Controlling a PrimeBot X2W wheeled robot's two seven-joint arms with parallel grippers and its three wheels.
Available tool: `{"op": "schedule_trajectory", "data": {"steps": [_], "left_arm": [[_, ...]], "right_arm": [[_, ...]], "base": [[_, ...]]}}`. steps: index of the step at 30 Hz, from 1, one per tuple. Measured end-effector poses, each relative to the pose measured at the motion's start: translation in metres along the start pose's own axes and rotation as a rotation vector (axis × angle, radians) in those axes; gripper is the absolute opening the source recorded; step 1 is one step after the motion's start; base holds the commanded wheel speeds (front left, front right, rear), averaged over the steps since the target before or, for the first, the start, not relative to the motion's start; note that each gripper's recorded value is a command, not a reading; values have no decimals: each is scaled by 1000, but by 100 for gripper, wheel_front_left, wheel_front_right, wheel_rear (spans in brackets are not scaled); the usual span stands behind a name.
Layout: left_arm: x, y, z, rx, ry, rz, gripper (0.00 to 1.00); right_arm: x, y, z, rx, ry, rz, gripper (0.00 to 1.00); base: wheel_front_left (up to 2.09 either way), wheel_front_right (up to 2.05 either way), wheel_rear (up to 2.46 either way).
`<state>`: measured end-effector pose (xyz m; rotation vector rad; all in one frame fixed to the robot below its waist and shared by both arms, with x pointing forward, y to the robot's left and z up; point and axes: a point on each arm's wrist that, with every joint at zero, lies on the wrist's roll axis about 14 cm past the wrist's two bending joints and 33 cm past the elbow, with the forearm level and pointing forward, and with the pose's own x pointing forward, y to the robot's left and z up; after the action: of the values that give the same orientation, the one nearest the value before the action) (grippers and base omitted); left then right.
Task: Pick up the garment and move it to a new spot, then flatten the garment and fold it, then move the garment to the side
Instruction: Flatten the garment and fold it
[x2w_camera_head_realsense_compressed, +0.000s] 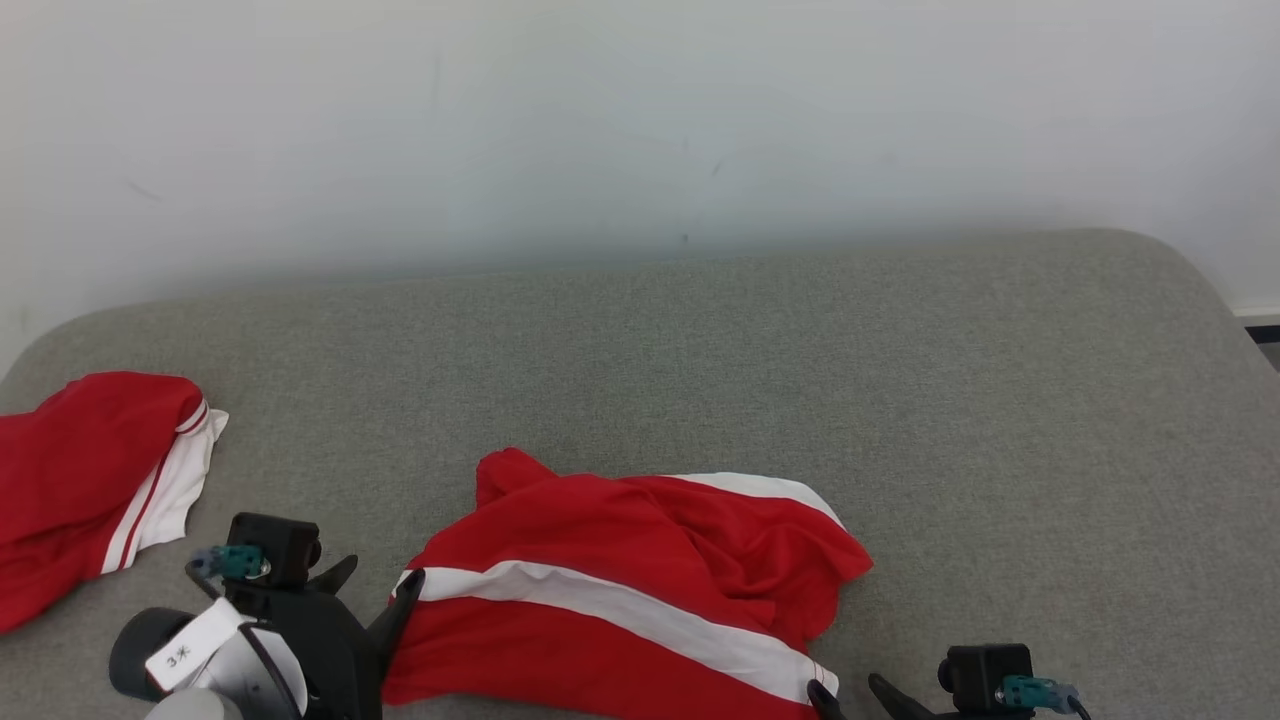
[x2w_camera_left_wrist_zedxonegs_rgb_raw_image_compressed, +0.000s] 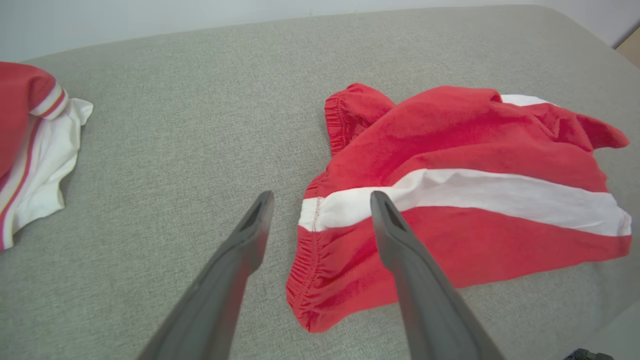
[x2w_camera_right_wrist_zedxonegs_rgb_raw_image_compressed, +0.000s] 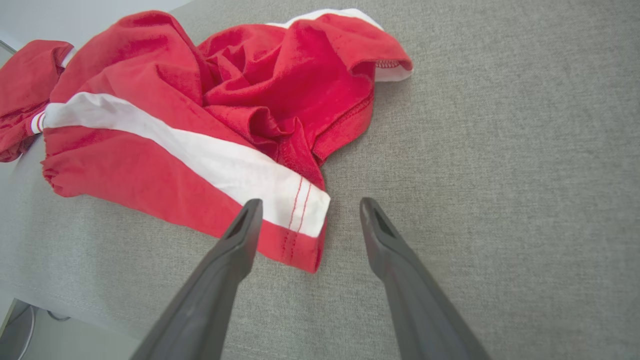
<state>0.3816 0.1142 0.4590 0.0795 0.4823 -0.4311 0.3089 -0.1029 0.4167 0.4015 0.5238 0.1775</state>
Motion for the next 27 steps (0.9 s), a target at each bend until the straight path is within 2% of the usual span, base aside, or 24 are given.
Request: {"op": "schedule_trajectory", "data": {"steps": [5,7,9,16,18,21,27], "left_arm": [[9,5,-18,-30,134,11,100],[14,5,-26,-40,196,20,100],[18,1,-24,-47,221,17,100],[22,5,-24,-63,285,44,100],[22,5,-30,-69,312,45,100],[23,5,-34,-75,341,44,100],[23,7,-44,-79,397,44,100]], "right_arm": [[2,-1,2,-3,24,-9,100],[2,-3,0,-2,40,-21,96],[3,-2,0,-8,51,-17,100],[7,4,6,-51,69,-6,100],[7,4,2,-51,89,-8,91],[8,5,-3,-41,111,-13,99],[9,6,-10,-32,151,-16,99]], "base": [[0,0,0],[0,0,0],[0,0,0],[0,0,0],[0,0,0],[0,0,0],[0,0,0]]}}
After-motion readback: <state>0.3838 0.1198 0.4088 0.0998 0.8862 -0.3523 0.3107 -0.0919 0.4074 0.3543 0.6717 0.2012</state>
